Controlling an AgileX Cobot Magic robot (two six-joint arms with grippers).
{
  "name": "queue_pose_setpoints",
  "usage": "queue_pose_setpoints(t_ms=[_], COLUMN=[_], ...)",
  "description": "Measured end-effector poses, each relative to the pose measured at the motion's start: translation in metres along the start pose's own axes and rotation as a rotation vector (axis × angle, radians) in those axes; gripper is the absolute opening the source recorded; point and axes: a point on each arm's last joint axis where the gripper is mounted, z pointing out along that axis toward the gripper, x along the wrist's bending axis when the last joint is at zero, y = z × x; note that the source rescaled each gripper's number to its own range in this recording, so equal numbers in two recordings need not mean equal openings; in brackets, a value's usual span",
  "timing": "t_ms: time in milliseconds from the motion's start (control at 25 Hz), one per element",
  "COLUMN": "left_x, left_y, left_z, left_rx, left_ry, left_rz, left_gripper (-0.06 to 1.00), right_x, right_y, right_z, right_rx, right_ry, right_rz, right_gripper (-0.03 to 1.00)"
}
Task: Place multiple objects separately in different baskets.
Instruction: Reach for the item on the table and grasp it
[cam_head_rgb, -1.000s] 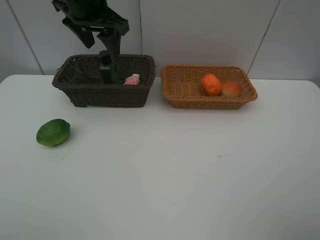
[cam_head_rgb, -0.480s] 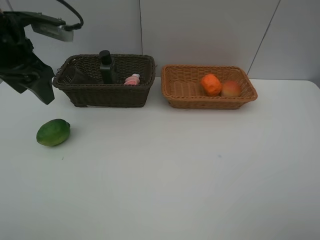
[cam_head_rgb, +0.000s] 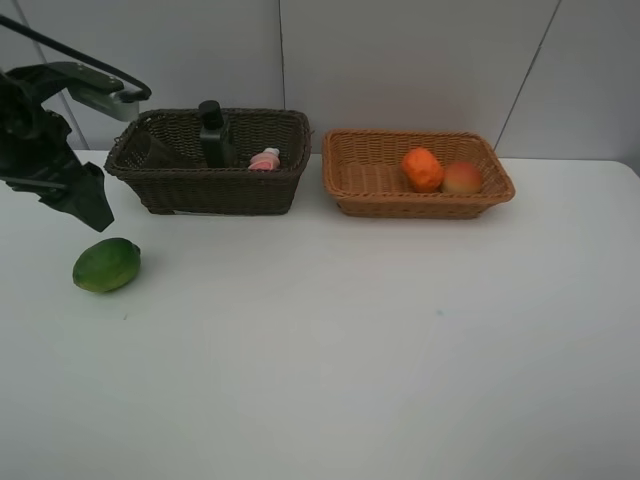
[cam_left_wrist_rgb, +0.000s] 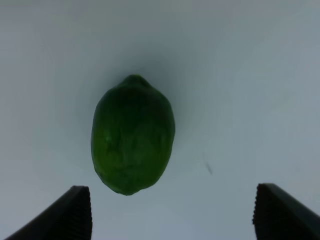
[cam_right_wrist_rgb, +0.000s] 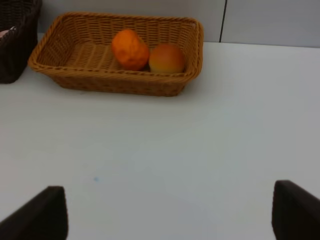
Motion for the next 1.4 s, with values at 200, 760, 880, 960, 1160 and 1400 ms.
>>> queue_pose_setpoints(t_ms=[200, 760, 880, 960, 1160, 1400], left_x=[0.005, 0.017, 0.017, 0.017, 0.018, 0.019], left_y=[-0.001, -0.002, -0.003, -0.003, -0.003, -0.001], left_z=[0.024, 0.057, 0.061, 0.066, 0.071, 0.076], left_rx=[0.055, 0.084, 0.096, 0.103, 0.102, 0.091], left_ry=[-0.022, 0.000, -0.001, -0.003, 0.002, 0.007], left_rz=[-0.015, -0.051, -0.059, -0.063, -0.072, -0.079], left_gripper=[0.86, 0.86, 0.86, 0.86, 0.86, 0.86], right_x=[0.000, 0.000, 0.000, 0.000, 0.000, 0.000], right_y=[0.000, 0.000, 0.000, 0.000, 0.000, 0.000], right_z=[0.000, 0.000, 0.000, 0.000, 0.000, 0.000], right_rx=[0.000, 0.000, 0.000, 0.000, 0.000, 0.000], right_ry=[0.000, 0.000, 0.000, 0.000, 0.000, 0.000], right_rz=[0.000, 0.000, 0.000, 0.000, 0.000, 0.000], right_gripper=[0.66, 0.66, 0.66, 0.66, 0.66, 0.66])
